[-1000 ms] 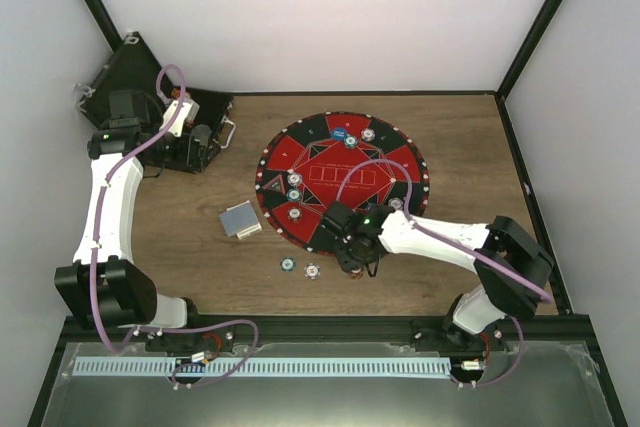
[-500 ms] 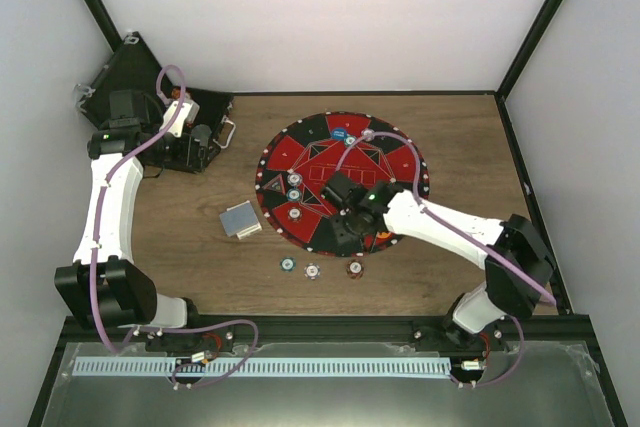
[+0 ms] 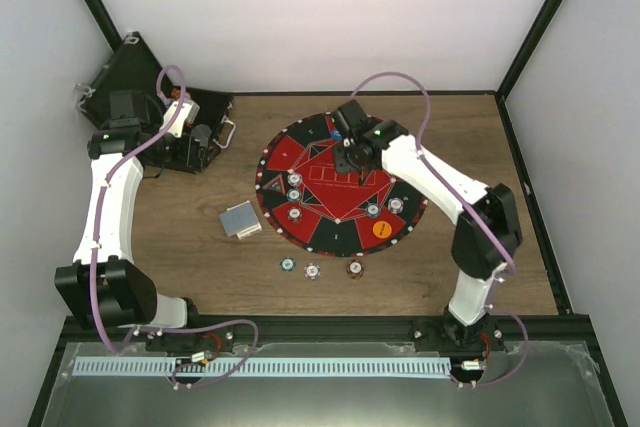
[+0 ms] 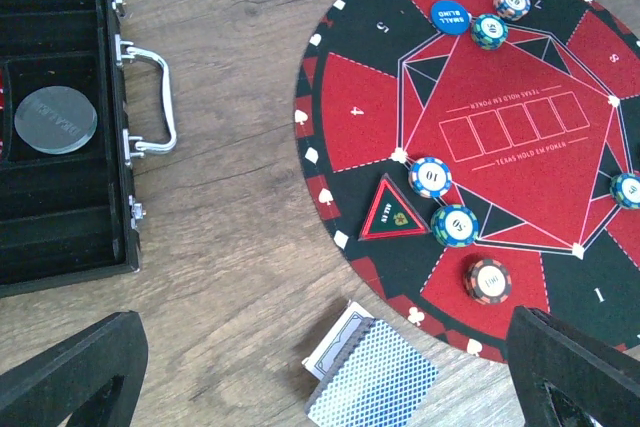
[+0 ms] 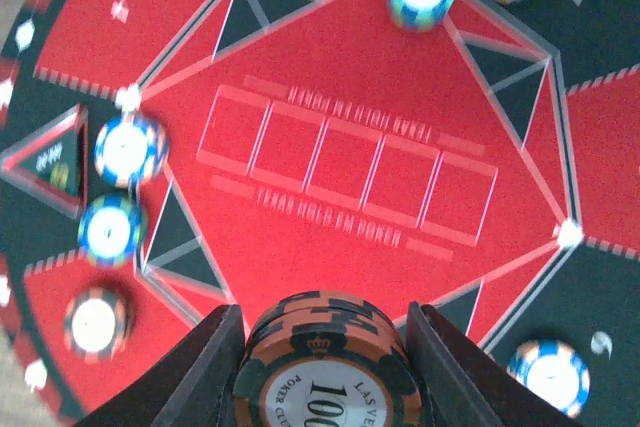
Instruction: Distribute texas hold em gaming equipment
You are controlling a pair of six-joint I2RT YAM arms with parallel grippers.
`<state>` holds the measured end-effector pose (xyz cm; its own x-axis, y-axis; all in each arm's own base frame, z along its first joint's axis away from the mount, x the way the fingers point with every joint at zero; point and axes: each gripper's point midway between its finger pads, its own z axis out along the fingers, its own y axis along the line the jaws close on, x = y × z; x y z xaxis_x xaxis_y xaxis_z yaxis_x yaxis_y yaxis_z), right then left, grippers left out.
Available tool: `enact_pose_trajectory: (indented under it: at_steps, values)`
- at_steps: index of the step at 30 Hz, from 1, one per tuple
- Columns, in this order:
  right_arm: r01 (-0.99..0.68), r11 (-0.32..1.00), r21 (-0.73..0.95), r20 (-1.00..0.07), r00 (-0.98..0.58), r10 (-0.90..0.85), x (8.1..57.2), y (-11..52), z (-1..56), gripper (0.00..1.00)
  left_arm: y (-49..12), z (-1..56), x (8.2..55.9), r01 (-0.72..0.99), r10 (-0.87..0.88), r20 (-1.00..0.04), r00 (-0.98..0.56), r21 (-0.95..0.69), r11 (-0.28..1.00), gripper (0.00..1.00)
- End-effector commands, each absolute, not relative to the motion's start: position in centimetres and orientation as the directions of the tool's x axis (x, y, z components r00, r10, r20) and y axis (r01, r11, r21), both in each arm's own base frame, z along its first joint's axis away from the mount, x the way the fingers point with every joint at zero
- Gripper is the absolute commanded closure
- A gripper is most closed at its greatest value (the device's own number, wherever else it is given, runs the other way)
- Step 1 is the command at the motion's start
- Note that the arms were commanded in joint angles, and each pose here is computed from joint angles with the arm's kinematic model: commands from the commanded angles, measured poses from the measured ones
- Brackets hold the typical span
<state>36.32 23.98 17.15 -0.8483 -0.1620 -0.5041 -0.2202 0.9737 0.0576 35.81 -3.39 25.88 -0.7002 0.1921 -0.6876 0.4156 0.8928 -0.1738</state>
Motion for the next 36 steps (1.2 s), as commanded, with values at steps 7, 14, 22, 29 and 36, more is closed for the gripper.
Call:
enact_pose_trajectory:
  at_steps: [7, 14, 22, 29, 36]
  values:
    - [-0.116, 0.992, 0.046, -0.539, -0.839, -0.074, 47.2, 21.5, 16.0, 0.9, -3.1, 26.6, 36.3, 0.419, 0.198, -0.697, -0.689, -0.16, 0.894, 0.0]
    - [0.0, 0.999, 0.052, -0.499, -0.866, 0.026, 50.1, 16.6, 12.6, 0.9, -3.1, 26.2, 36.5, 0.42, 0.197, -0.694, -0.693, -0.166, 0.892, 0.0]
    - [0.07, 0.997, 0.042, -0.454, -0.887, 0.082, 52.4, 13.5, 8.5, 0.9, -3.2, 25.8, 36.6, 0.42, 0.198, -0.687, -0.699, -0.17, 0.891, 0.0]
    - [0.095, 0.995, 0.033, -0.441, -0.892, 0.099, 54.8, 12.5, 6.4, 0.9, -2.9, 25.6, 36.7, 0.417, 0.204, -0.684, -0.7, -0.16, 0.895, 0.0]
    - [0.103, 0.994, 0.045, -0.435, -0.894, 0.112, 56.4, 12.4, 5.0, 0.9, -2.9, 25.4, 36.9, 0.419, 0.207, -0.681, -0.703, -0.16, 0.894, 0.0]
